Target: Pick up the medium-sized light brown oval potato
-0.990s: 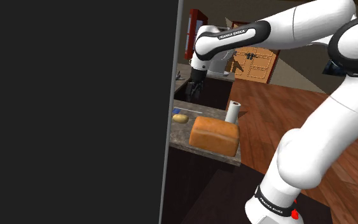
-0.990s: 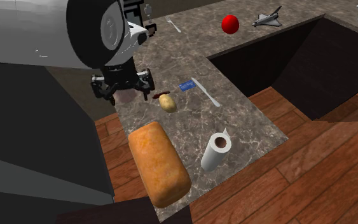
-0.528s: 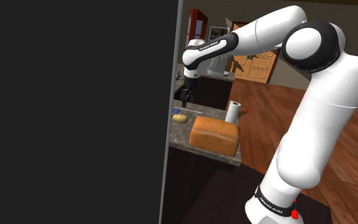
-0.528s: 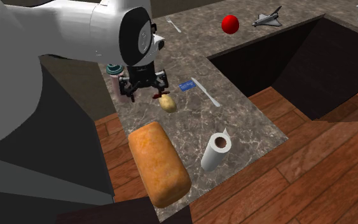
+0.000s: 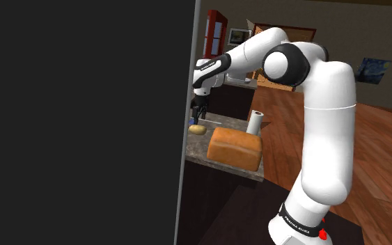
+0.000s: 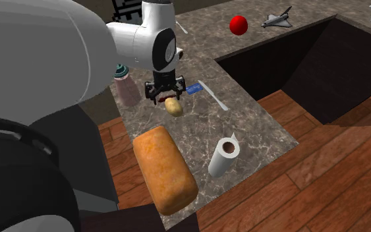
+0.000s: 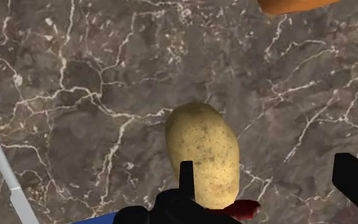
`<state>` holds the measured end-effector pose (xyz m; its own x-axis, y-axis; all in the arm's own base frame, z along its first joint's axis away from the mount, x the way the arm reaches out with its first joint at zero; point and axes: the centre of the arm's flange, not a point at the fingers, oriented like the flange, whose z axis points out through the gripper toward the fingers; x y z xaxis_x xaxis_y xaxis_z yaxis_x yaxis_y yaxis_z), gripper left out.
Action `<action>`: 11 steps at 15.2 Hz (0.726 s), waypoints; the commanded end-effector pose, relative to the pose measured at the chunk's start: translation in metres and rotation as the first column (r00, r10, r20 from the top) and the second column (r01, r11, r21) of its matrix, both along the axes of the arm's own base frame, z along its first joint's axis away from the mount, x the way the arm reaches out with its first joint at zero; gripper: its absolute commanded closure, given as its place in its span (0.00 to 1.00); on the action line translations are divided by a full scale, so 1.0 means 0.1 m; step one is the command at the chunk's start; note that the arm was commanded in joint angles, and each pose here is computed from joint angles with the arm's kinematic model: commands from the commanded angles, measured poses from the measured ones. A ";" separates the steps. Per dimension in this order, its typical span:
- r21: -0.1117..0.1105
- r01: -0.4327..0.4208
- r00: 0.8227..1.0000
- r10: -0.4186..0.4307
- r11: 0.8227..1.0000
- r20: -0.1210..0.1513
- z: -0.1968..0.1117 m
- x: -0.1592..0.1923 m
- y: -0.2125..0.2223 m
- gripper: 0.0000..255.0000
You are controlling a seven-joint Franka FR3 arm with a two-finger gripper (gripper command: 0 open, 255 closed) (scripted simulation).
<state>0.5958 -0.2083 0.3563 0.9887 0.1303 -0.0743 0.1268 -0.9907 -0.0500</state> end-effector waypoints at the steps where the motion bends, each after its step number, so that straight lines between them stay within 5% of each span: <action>1: 0.000 -0.012 1.000 0.012 1.000 -0.015 -0.17 0.18 -0.10 0.00; 11: 0.000 -0.024 0.999 0.024 1.000 -0.032 -0.81 0.37 -0.23 0.00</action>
<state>0.6329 -0.2317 0.2823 0.9824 0.1537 -0.1062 0.1486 -0.9874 -0.0546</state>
